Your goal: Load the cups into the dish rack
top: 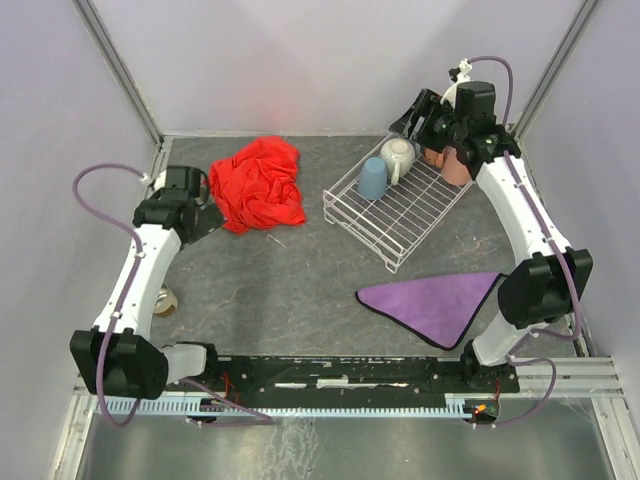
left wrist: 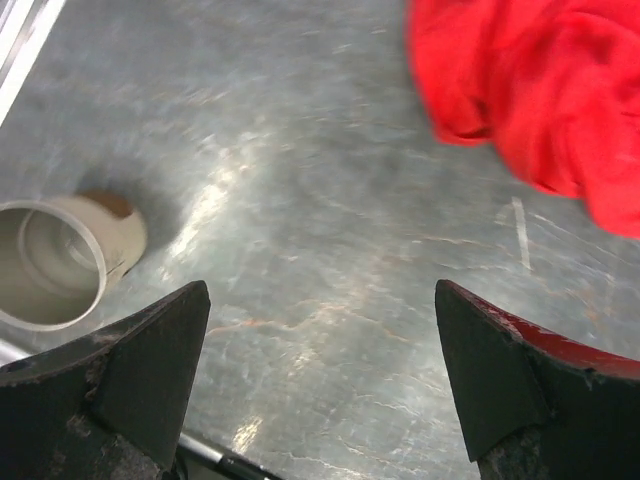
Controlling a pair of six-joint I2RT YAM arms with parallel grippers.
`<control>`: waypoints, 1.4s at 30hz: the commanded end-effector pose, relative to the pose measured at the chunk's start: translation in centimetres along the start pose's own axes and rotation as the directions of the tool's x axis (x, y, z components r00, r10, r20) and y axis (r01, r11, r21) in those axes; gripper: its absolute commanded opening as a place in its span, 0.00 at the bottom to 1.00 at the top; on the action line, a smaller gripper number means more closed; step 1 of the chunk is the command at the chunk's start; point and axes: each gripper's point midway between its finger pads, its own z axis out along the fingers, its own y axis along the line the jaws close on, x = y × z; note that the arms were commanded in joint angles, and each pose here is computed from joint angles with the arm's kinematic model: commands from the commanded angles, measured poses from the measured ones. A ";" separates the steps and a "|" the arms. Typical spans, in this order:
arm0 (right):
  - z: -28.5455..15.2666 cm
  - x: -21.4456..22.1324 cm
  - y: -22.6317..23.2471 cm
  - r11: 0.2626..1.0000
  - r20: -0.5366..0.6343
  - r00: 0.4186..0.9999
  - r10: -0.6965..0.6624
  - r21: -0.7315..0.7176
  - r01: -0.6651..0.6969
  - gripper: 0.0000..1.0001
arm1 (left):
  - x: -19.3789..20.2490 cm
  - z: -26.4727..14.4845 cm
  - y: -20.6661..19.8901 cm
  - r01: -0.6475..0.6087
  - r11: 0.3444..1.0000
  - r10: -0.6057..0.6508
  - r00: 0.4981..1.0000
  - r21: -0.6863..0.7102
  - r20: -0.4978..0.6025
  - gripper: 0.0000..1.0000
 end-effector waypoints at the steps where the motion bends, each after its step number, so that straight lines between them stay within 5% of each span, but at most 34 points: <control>1: 0.0 -2.6 2.5 0.997 0.042 0.998 -0.042 -0.063 0.045 0.76 | 1.0 0.3 4.1 0.206 0.974 -0.207 0.978 -0.095 -0.001 0.99; 7: 1.7 -1.6 3.6 0.995 -0.013 0.998 -0.069 -0.072 0.068 0.76 | 2.4 -0.1 8.9 0.328 0.898 -0.320 0.944 -0.294 0.079 0.99; 30: 5.3 5.0 8.3 0.980 -0.190 0.963 -0.191 -0.102 0.174 0.75 | 6.0 2.3 13.4 0.370 0.860 -0.356 0.928 -0.352 0.106 0.99; 42: 6.8 7.1 8.2 0.979 -0.236 0.953 -0.192 -0.116 0.169 0.74 | 4.3 4.1 13.6 0.372 0.855 -0.347 0.928 -0.361 0.135 1.00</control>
